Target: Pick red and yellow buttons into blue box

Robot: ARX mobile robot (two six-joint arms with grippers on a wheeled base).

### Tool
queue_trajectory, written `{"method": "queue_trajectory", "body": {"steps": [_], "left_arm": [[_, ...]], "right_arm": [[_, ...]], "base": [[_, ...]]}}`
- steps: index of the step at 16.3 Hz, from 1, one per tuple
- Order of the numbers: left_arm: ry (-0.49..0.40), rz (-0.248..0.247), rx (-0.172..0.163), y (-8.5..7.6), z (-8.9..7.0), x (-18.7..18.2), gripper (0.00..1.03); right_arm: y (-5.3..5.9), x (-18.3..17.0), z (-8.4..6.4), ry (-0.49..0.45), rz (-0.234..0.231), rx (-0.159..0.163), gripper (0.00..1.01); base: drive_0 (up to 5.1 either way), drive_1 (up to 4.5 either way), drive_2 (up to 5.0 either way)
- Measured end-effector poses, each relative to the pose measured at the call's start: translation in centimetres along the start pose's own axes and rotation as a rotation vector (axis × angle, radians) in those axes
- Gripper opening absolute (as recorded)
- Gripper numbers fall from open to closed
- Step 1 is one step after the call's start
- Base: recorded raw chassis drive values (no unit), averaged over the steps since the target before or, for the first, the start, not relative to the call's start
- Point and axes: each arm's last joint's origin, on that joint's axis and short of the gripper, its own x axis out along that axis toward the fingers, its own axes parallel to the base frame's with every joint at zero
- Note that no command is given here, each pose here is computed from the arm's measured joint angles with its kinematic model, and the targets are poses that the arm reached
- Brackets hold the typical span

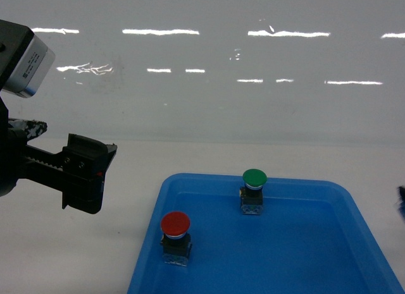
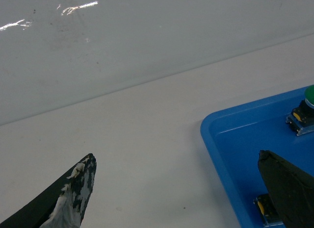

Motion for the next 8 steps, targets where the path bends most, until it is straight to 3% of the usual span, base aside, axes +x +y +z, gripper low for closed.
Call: {"method": "queue_trajectory", "body": {"steps": [2,4,5,8], "left_arm": [[0.000,0.000,0.000,0.0,0.0,0.0,0.98],[0.000,0.000,0.000,0.0,0.0,0.0,0.98],[0.000,-0.001,0.000,0.0,0.0,0.0,0.98],[0.000,0.000,0.000,0.0,0.0,0.0,0.98]], "right_arm": [[-1.4,-2.9,1.5,-0.096,-0.094,0.044,0.27],[-1.6,-5.6,2.0,-0.140,-0.158,0.068,0.27],[-1.3,-7.2,1.9,-0.135,-0.174,0.082,0.27],[0.5,-11.3,1.4,-0.138,-0.173,0.072,0.27]], "base": [[0.0,0.00,0.0],[0.0,0.00,0.0],[0.0,0.00,0.0],[0.0,0.00,0.0]]}}
